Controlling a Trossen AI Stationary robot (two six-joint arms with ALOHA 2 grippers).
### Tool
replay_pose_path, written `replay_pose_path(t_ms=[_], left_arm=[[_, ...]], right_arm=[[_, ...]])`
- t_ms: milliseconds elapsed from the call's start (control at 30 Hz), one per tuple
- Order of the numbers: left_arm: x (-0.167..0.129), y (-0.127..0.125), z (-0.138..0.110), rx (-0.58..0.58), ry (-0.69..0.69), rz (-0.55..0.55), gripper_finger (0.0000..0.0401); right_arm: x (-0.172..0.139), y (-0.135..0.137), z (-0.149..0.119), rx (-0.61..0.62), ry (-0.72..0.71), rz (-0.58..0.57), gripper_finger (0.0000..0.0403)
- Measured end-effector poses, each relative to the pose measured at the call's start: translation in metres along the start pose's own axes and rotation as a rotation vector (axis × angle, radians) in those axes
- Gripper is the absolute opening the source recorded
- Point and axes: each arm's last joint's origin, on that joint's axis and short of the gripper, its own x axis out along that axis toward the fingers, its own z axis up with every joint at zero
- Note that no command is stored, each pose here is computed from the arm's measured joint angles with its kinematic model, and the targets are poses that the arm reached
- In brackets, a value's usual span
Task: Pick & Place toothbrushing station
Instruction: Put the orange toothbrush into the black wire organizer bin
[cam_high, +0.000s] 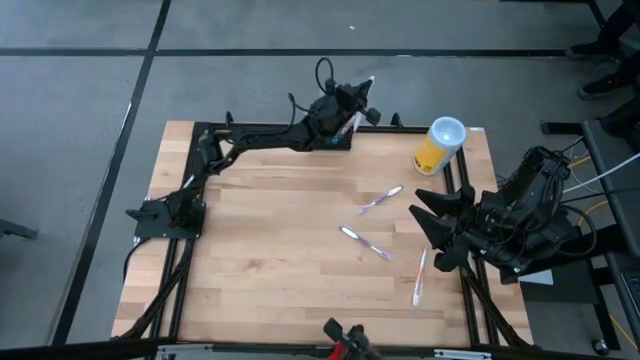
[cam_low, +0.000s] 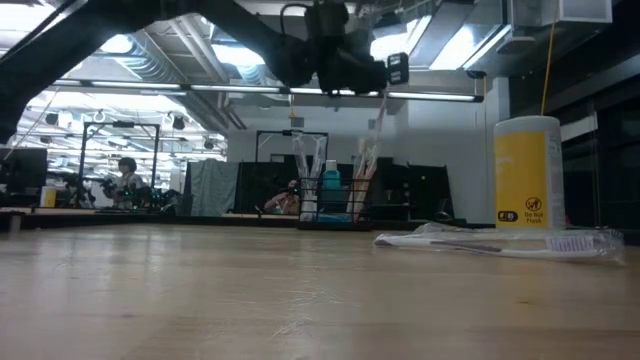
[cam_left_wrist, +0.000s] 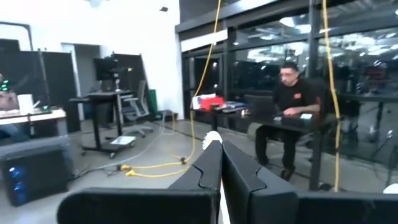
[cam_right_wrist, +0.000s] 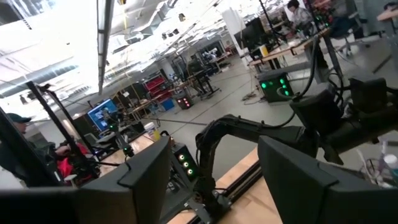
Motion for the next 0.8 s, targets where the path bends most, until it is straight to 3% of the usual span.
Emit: replay_pose_path(t_ms=[333, 533, 800], left_arm=[[0.005, 0.002, -0.039, 0.047, -0.038, 0.157, 0.0002], [-0.001, -0.007, -0.042, 0.118, -0.072, 0.231, 0.0002], [-0.013, -0.027, -0.042, 0.199, -0.077, 0.231, 0.0002]], right_arm=[[-0.01, -0.001, 0.001, 0.056, 0.03, -0.08, 0.0242], [-0.011, -0.005, 0.007, 0.068, 0.033, -0.103, 0.0242], [-0.012, -0.01, 0.016, 0.053, 0.033, -0.105, 0.0242]])
